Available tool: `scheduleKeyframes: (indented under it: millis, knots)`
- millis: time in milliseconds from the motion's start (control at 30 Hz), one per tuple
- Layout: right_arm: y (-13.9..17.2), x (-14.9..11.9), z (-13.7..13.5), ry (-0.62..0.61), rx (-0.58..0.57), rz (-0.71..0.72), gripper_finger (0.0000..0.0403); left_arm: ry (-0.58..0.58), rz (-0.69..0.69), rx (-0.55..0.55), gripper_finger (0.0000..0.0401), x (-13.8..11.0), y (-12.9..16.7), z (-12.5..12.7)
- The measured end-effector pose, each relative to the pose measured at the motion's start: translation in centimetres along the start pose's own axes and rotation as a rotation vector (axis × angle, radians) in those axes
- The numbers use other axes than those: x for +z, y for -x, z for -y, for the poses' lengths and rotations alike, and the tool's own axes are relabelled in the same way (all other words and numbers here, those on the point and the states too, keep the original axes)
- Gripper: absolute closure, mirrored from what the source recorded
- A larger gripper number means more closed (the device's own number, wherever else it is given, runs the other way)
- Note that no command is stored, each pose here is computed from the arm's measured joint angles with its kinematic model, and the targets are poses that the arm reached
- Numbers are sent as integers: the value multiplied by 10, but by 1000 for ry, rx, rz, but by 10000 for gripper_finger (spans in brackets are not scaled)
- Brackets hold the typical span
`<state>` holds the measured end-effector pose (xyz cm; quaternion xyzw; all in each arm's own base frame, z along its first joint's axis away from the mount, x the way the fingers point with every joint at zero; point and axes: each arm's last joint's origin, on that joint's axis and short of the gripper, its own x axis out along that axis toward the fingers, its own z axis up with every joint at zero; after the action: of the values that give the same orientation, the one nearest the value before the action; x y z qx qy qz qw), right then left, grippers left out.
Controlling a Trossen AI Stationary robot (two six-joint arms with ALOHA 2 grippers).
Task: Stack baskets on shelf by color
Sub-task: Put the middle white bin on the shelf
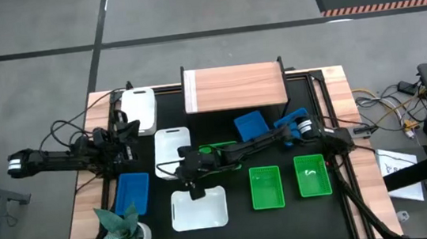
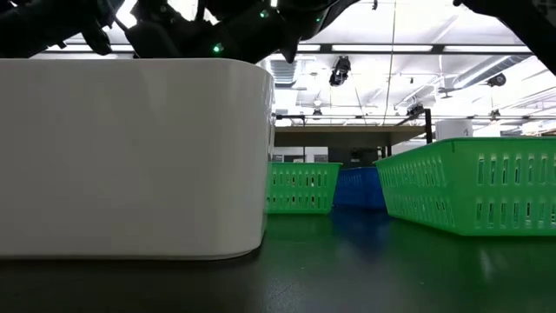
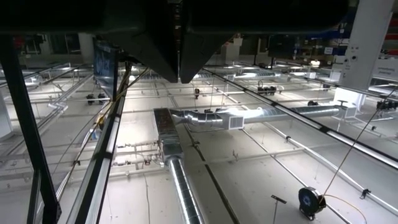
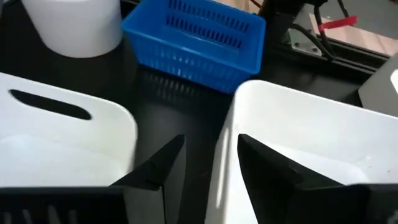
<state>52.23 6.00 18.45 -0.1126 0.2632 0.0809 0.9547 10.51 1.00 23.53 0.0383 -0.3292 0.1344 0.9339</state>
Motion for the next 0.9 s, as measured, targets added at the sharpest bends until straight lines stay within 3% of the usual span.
scheduleKeyframes:
  millis: [500, 900]
  knots:
    - [0, -13, 13, -90, 6, -95, 288, 0, 0, 0, 401, 0, 0, 0]
    - [0, -13, 12, -91, 55, -85, 375, -4, 15, 2, 401, 2, 0, 0]
